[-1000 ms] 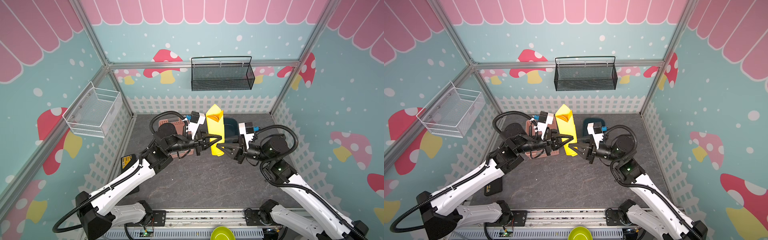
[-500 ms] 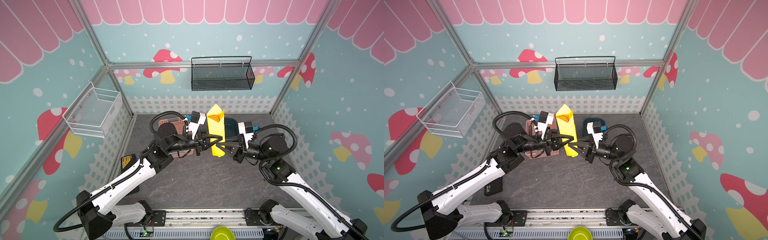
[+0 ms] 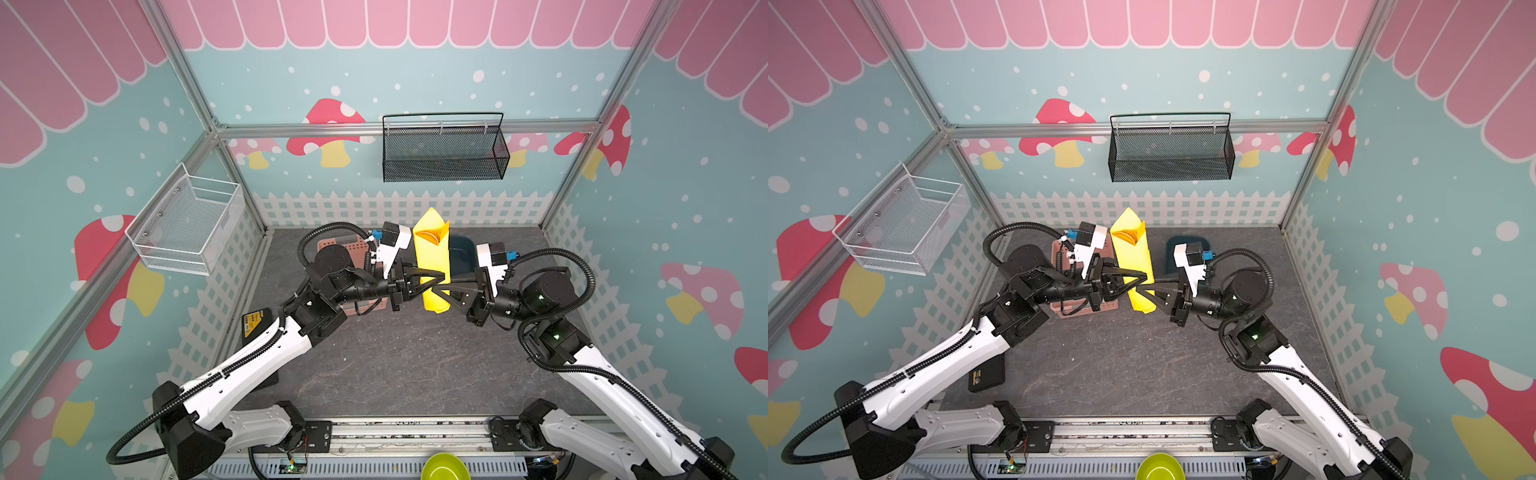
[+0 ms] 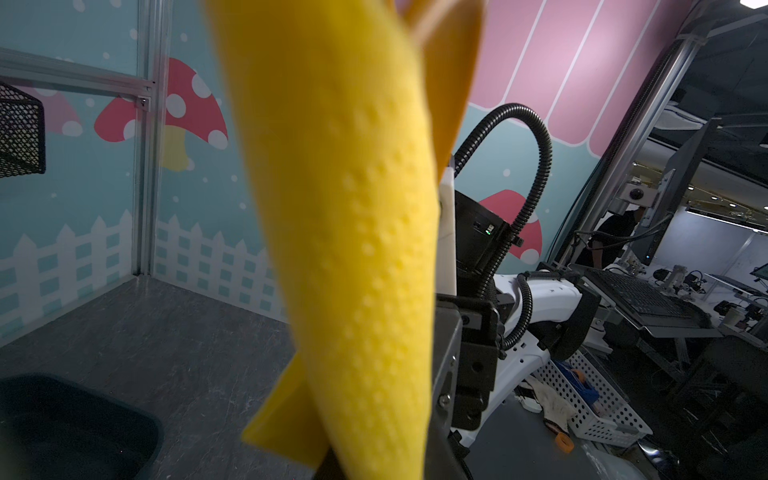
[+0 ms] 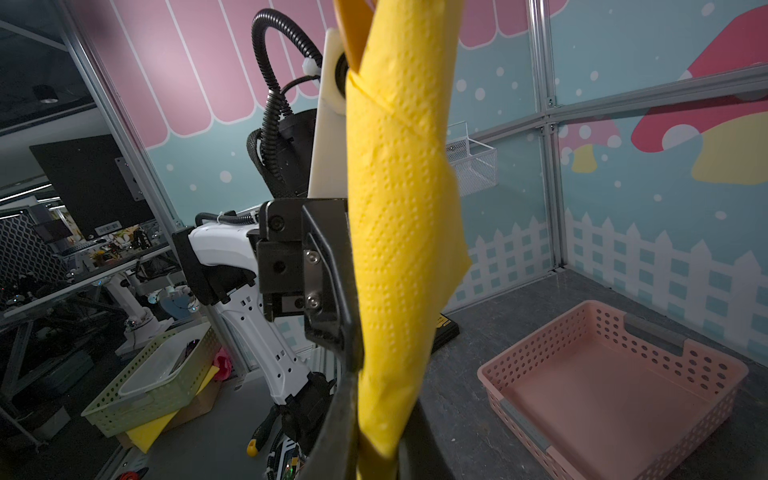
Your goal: Place the utensils on the paper napkin and roll it up
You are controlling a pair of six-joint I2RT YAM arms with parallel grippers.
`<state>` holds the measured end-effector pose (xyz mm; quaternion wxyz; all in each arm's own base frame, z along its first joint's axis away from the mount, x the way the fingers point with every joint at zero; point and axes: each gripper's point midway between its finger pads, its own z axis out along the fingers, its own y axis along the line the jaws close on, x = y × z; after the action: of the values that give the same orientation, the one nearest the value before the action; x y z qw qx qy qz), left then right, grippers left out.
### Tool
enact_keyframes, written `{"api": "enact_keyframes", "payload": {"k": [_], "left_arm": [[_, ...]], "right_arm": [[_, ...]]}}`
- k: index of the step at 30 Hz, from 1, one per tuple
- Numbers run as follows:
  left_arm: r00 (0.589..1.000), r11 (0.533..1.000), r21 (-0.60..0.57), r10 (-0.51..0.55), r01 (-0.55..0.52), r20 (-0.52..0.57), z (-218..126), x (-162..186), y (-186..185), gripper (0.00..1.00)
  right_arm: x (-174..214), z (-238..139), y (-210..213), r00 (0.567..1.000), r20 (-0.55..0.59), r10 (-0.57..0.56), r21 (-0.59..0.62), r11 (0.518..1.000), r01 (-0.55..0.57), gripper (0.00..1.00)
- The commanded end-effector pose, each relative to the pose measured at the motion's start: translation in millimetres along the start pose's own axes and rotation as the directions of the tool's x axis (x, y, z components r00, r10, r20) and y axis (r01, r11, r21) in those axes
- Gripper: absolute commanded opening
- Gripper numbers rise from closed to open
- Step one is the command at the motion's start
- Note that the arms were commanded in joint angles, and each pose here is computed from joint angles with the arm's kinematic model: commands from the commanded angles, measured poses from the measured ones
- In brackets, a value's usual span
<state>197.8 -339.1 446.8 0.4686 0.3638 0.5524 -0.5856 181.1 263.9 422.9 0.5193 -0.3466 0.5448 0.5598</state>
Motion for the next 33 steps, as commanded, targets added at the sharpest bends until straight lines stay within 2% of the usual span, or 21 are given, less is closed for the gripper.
{"api": "enact_keyframes", "payload": {"k": [1, 8, 11, 19, 21, 23, 33], "left_arm": [[0.999, 0.999, -0.039, 0.028, -0.026, 0.041, -8.9, -16.1, -5.6, 0.21], [0.997, 0.995, -0.087, 0.052, -0.047, 0.060, -26.4, -21.2, -9.9, 0.37], [0.996, 0.992, -0.114, 0.060, -0.051, 0.073, -33.7, -21.8, -8.4, 0.47], [0.997, 0.997, 0.021, 0.068, -0.069, 0.037, -28.8, -17.4, -28.8, 0.70], [0.997, 0.996, 0.053, 0.075, -0.077, 0.036, -25.3, -17.7, -34.0, 0.82], [0.996, 0.993, 0.078, 0.082, -0.085, 0.039, -20.5, -18.9, -37.8, 0.85], [0.995, 0.974, 0.202, 0.099, -0.103, 0.033, 7.1, -28.0, -56.2, 0.85]], "right_arm": [[-16.0, -4.2, 15.1, 0.996, 0.049, -0.080, -0.020, 0.996, 0.081, 0.00], [-24.7, -9.9, 20.5, 0.991, 0.078, -0.110, -0.002, 0.994, 0.111, 0.00], [-29.6, -12.3, 24.9, 0.987, 0.092, -0.128, -0.003, 0.992, 0.129, 0.00], [-35.2, -16.1, 45.2, 0.979, 0.117, -0.165, -0.087, 0.981, 0.176, 0.00], [-34.0, -15.7, 48.8, 0.979, 0.119, -0.164, -0.117, 0.977, 0.178, 0.00], [-33.0, -15.6, 52.9, 0.979, 0.123, -0.161, -0.149, 0.973, 0.178, 0.00], [-20.1, -10.0, 48.6, 0.988, 0.085, -0.127, -0.190, 0.972, 0.142, 0.00]]}}
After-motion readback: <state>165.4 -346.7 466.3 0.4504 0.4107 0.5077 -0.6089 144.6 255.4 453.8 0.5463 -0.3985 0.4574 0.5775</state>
